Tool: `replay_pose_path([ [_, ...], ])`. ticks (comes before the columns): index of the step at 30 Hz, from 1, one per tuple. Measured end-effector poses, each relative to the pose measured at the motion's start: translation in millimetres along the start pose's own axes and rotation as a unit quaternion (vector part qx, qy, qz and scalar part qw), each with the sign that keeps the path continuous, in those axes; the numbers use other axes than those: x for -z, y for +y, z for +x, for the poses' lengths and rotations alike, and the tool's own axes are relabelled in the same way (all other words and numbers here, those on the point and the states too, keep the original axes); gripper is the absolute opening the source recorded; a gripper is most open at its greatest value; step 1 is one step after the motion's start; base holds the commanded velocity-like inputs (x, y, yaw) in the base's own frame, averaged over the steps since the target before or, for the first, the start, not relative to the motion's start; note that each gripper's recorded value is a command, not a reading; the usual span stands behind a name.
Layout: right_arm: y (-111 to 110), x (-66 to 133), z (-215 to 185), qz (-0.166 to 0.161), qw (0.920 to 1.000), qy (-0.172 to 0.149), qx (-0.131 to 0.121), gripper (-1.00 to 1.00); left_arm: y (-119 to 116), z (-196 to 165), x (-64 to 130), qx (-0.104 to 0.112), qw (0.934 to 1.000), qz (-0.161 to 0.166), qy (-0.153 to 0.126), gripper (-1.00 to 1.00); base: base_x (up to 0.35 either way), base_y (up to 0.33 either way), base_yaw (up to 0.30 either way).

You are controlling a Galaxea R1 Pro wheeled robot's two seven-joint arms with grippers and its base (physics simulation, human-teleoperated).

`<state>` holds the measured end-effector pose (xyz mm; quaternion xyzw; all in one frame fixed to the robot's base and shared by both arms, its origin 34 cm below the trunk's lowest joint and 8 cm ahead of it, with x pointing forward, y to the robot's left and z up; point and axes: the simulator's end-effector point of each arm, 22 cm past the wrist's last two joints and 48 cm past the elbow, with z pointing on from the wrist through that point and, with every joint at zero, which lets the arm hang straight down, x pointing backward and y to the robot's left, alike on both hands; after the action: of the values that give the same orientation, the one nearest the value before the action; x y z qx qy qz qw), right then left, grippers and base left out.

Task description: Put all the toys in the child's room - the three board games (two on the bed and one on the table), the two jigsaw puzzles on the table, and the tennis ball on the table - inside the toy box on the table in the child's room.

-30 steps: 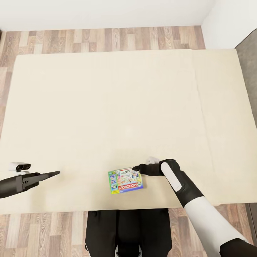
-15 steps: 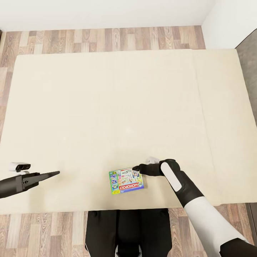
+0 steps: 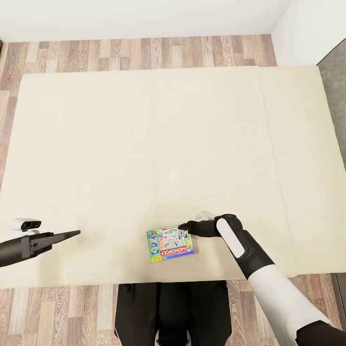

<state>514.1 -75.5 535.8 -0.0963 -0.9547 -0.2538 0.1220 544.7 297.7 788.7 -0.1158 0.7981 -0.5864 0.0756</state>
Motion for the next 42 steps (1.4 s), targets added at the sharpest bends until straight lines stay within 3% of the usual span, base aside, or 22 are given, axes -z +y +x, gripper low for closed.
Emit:
replay_pose_path([
  [28, 0.4, 0.0, -0.1, -0.001, 1.0, 0.0, -0.001, 1.0, 0.0, 0.0, 0.1, 0.0, 1.0, 0.0, 0.0, 1.0, 0.0, 0.0, 0.002],
  [42, 0.2, 0.0, 0.0, 0.0, 1.0, 0.0, 0.0, 1.0, 0.0, 0.1, 0.0, 0.0, 1.0, 0.0, 0.0, 1.0, 0.0, 0.062, 0.149],
])
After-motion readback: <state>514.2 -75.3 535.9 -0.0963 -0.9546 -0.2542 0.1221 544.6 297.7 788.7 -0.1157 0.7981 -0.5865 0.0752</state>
